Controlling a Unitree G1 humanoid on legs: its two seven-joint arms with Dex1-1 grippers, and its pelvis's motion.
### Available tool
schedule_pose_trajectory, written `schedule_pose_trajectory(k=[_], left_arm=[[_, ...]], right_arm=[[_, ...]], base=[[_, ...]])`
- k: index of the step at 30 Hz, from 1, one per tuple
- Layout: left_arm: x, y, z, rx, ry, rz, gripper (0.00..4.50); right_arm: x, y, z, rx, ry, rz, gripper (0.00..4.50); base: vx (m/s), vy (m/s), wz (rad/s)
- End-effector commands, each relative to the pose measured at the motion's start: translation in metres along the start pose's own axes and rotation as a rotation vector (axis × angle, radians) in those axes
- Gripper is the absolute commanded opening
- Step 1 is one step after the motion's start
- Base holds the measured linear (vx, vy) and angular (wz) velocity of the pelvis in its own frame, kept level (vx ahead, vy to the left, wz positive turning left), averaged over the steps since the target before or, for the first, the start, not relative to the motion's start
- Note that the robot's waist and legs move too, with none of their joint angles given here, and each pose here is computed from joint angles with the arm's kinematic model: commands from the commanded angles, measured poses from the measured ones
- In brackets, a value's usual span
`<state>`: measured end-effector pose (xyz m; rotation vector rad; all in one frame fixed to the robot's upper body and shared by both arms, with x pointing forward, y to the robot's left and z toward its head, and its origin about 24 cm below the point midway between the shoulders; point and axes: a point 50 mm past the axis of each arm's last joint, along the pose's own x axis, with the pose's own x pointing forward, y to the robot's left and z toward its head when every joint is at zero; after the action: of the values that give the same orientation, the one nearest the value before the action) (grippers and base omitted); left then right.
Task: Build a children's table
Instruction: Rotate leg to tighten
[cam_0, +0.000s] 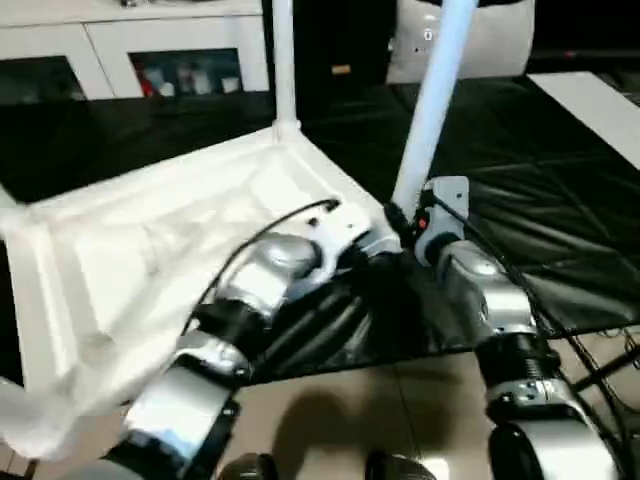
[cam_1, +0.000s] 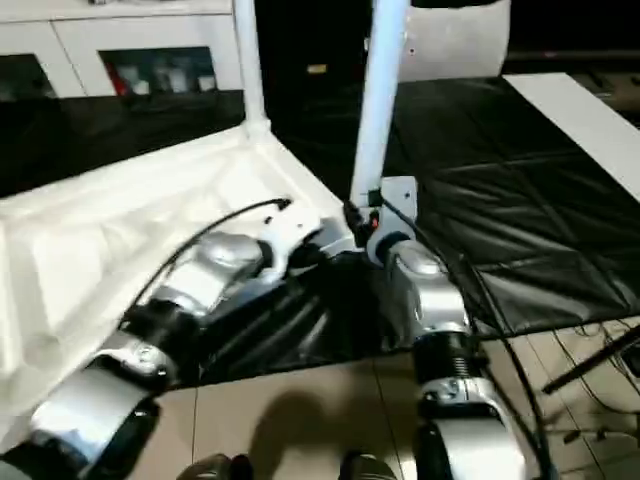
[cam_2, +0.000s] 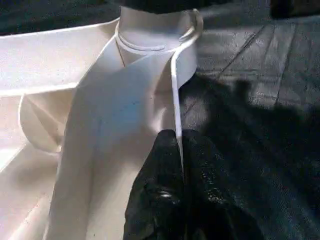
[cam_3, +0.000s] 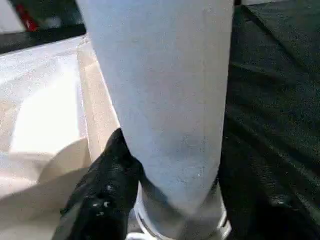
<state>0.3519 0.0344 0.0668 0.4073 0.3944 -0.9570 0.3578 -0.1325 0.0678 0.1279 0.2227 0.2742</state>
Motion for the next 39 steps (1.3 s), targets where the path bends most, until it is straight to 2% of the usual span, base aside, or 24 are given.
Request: schedule_pose_trajectory(k=[1, 6, 9, 10, 14, 15, 18, 19, 23, 25, 28, 30, 31, 32, 34, 36, 37, 39], left_arm=[[0.007, -0.010, 0.024, 0.045, -0.075, -0.040, 0.00], [0.001, 0.000, 0.008, 0.072, -0.032, -0.012, 0.00], [-0.001, 0.003, 0.005, 0.086, -0.029, -0.007, 0.00], [-0.003, 0.004, 0.004, 0.098, -0.035, -0.010, 0.00], [-0.012, 0.010, -0.006, 0.127, -0.030, -0.053, 0.00], [-0.012, 0.011, -0.006, 0.129, -0.029, -0.055, 0.00], [-0.020, 0.011, -0.014, 0.158, -0.028, -0.132, 0.00], [-0.020, 0.011, -0.014, 0.159, -0.028, -0.136, 0.00], [-0.026, 0.010, -0.021, 0.214, -0.025, -0.227, 0.00], [-0.030, 0.012, -0.025, 0.241, -0.011, -0.262, 0.00], [-0.032, 0.012, -0.026, 0.262, -0.005, -0.280, 0.00], [-0.036, 0.011, -0.028, 0.290, -0.013, -0.334, 0.00], [-0.042, 0.008, -0.030, 0.342, -0.009, -0.424, 0.00], [-0.045, 0.008, -0.031, 0.359, -0.007, -0.458, 0.00], [-0.051, 0.005, -0.034, 0.403, 0.011, -0.546, 0.00], [-0.053, 0.004, -0.035, 0.417, 0.019, -0.578, 0.00], [-0.053, 0.004, -0.035, 0.419, 0.020, -0.582, 0.00], [-0.056, 0.002, -0.036, 0.440, 0.033, -0.625, 0.00]], right_arm=[[0.000, 0.015, -0.026, 0.054, 0.102, 0.057, 2.78], [-0.011, 0.000, -0.014, -0.001, -0.018, 0.115, 3.23], [-0.015, -0.004, -0.013, -0.036, -0.030, 0.144, 3.43], [-0.019, -0.007, -0.013, -0.056, -0.039, 0.170, 3.69], [-0.040, -0.027, -0.005, -0.088, -0.093, 0.305, 3.92], [-0.041, -0.028, -0.004, -0.090, -0.095, 0.309, 4.03], [-0.057, -0.045, 0.006, -0.164, -0.107, 0.405, 4.25], [-0.058, -0.045, 0.006, -0.167, -0.107, 0.409, 4.38], [-0.069, -0.056, 0.016, -0.226, -0.072, 0.524, 4.38], [-0.074, -0.058, 0.020, -0.269, -0.043, 0.604, 4.38], [-0.076, -0.059, 0.021, -0.288, -0.033, 0.634, 4.38], [-0.077, -0.059, 0.022, -0.306, -0.019, 0.675, 4.23], [-0.079, -0.058, 0.023, -0.332, 0.015, 0.760, 4.23], [-0.080, -0.057, 0.023, -0.340, 0.028, 0.791, 3.95], [-0.081, -0.056, 0.023, -0.357, 0.068, 0.872, 3.84], [-0.081, -0.055, 0.022, -0.371, 0.086, 0.900, 3.77], [-0.081, -0.054, 0.022, -0.373, 0.091, 0.905, 3.57], [-0.081, -0.051, 0.017, -0.396, 0.140, 0.962, 3.47]], base=[[0.000, 0.000, 0.00], [0.000, 0.000, 0.00], [0.000, 0.000, 0.00], [0.000, 0.000, 0.00], [0.000, 0.000, 0.00], [0.000, 0.000, 0.00], [0.000, 0.000, 0.00], [0.000, 0.000, 0.00], [0.000, 0.000, 0.00], [0.000, 0.000, 0.00], [0.000, 0.000, 0.00], [0.000, 0.000, 0.00], [0.000, 0.000, 0.00], [0.000, 0.000, 0.00], [0.000, 0.000, 0.00], [0.000, 0.000, 0.00], [0.000, 0.000, 0.00], [0.000, 0.000, 0.00]])
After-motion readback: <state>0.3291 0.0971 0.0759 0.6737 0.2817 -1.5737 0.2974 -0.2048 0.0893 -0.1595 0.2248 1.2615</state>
